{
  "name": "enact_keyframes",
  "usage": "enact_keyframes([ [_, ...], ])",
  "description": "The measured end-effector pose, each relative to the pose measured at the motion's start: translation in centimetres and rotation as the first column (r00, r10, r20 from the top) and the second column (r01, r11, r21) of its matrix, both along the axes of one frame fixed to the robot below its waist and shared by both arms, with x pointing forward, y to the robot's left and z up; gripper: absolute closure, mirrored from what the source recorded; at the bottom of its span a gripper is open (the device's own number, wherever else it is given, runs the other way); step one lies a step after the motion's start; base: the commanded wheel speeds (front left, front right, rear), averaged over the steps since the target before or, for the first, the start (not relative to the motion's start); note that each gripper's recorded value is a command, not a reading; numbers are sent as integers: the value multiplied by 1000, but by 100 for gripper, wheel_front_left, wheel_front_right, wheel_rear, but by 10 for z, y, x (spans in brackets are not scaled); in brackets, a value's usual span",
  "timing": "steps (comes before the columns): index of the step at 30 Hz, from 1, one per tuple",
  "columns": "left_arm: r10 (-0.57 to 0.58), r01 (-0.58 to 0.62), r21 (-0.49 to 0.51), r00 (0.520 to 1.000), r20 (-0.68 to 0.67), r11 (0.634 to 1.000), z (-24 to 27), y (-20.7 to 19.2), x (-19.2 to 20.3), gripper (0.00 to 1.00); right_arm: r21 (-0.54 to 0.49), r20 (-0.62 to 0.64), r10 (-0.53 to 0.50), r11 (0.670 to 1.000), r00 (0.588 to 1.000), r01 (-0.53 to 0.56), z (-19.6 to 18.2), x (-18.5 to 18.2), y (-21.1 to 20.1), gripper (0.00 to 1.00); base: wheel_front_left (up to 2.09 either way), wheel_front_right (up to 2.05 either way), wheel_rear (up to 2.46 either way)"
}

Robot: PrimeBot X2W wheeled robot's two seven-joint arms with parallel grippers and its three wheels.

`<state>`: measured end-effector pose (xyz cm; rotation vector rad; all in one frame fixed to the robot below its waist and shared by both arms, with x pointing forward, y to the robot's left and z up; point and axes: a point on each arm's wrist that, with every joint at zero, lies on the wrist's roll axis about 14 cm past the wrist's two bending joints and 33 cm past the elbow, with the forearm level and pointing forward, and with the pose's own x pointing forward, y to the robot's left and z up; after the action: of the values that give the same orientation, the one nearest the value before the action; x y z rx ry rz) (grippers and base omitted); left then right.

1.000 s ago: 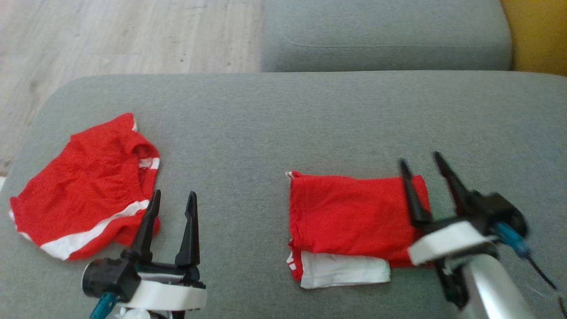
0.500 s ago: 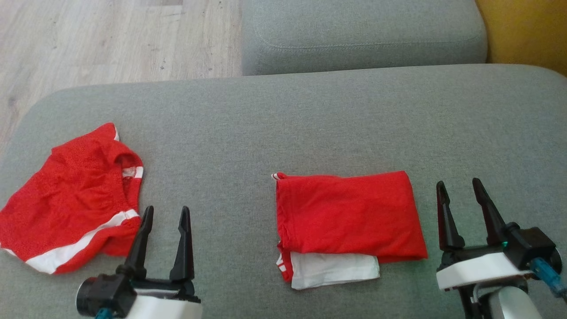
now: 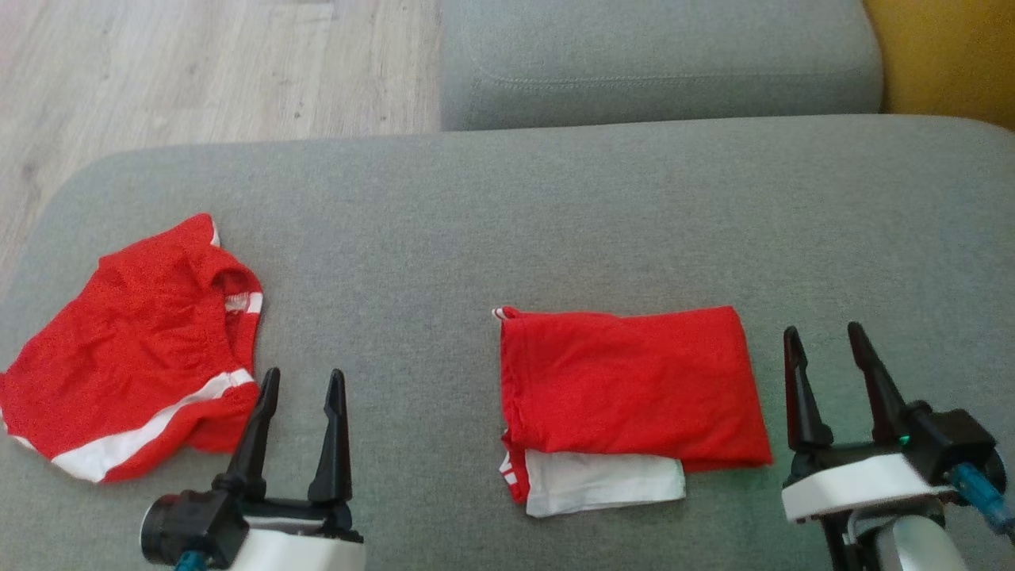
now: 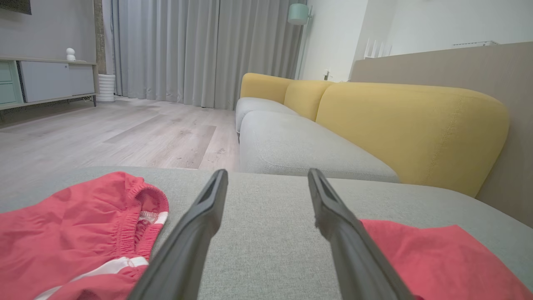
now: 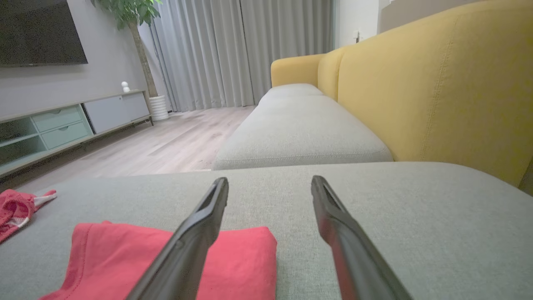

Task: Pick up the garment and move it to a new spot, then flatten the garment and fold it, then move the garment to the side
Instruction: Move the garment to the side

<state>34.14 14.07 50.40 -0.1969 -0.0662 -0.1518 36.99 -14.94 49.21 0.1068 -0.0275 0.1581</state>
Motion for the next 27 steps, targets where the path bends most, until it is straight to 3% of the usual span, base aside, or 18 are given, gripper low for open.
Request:
enact_keyframes([
  [7,-7,7,-1,1000,-28,1000,-8,-2,5,0,-21,-175,22,999,984,-26,-54,-2,7,0,0,0,0],
  [18,16,-16,4,998,-54,1000,-16,5,14,0,7,-432,65,998,899,-68,-116,7,25,0,0,0,0],
  [24,13,-13,3,998,-64,1000,-20,5,13,0,36,-479,80,997,874,-71,-129,8,32,0,0,0,0],
  [25,12,-12,3,998,-64,1000,-20,5,13,0,45,-480,87,996,873,-74,-129,9,35,29,0,0,0],
  [26,11,-11,3,998,-63,1000,-19,5,14,0,51,-481,99,995,871,-85,-129,8,38,100,0,0,0],
  [27,9,-8,5,998,-61,1000,-19,4,14,0,52,-482,106,994,870,-92,-129,8,41,100,0,0,0],
])
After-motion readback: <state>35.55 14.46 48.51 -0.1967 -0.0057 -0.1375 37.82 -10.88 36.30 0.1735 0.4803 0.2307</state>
